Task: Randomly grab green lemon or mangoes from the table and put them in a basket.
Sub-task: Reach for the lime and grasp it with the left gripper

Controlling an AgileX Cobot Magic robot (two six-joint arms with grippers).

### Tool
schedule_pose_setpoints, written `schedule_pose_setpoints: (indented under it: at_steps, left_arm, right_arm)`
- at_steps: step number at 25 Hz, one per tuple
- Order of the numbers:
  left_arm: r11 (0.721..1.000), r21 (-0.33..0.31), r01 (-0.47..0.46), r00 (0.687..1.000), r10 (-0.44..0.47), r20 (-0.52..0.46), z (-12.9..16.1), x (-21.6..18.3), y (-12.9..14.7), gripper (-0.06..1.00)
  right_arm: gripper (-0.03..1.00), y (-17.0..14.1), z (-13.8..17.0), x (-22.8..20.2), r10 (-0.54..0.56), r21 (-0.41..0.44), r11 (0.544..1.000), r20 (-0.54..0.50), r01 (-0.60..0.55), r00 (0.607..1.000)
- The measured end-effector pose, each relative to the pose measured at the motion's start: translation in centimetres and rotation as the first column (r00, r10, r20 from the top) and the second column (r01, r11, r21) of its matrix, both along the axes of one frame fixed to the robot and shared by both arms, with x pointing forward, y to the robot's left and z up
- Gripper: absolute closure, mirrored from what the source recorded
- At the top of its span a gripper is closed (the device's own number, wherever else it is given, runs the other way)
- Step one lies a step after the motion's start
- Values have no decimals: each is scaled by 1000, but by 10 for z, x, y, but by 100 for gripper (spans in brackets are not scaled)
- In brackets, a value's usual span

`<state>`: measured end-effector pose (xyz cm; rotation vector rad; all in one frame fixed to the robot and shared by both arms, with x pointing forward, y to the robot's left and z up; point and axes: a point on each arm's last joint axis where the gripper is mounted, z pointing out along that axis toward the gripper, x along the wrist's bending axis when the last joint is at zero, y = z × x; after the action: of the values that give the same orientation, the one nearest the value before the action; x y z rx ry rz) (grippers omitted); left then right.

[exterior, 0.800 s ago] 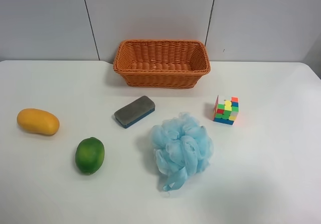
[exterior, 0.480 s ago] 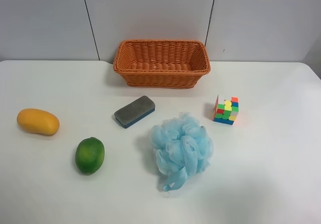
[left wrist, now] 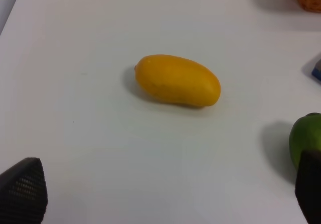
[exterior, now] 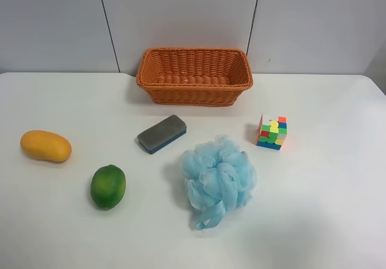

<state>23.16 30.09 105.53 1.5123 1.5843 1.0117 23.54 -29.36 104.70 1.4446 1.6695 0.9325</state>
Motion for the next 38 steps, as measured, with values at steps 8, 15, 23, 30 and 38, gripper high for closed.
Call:
schedule_pose_setpoints:
  at_steps: [8,15,23,30,38]
  left_arm:
    - [1000,0,0,1000,0,-1,0,0,0,-5]
    - [1000,-20,4,988,-7,-156,41,20,1,-5]
    - [998,-60,-4,907,-21,-420,88,111,4,-5]
    - [997,-76,-5,782,-43,-622,66,189,-20,-5]
    - [993,-116,-14,676,-76,-733,16,235,-77,-5]
  right_arm:
    - [-2,0,0,0,0,0,1000,0,0,1000]
    - [-2,0,0,0,0,0,1000,0,0,1000]
    - [-2,0,0,0,0,0,1000,0,0,1000]
    - [-2,0,0,0,0,0,1000,0,0,1000]
    - [-2,0,0,0,0,0,1000,0,0,1000]
